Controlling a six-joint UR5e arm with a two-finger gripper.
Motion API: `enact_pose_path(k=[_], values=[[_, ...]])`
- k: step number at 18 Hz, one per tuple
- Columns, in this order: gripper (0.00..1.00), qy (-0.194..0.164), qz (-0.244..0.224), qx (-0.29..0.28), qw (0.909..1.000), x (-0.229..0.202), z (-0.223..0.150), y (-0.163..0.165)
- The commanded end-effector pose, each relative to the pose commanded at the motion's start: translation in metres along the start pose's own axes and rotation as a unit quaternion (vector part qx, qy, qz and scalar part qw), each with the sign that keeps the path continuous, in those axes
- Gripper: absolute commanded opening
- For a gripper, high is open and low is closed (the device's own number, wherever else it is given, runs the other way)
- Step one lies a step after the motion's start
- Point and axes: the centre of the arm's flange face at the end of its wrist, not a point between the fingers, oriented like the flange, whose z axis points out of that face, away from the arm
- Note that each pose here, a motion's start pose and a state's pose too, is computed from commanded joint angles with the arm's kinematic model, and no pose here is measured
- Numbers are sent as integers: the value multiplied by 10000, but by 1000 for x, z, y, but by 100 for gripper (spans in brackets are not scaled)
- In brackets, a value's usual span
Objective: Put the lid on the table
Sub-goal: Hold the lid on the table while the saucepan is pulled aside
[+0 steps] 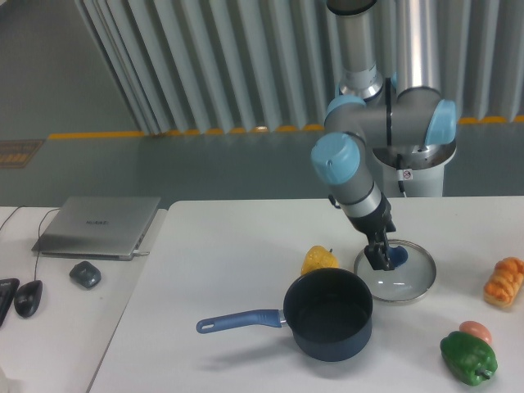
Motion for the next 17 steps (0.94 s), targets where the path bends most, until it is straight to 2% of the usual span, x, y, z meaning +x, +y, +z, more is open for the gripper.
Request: enact_pose_path(k=[5, 8, 17], values=[[100, -344, -302, 351, 9983, 2, -33, 21], [100, -432, -467, 532, 9966, 2, -41, 29], [100, -432, -666, 733, 9941, 12, -44, 47]])
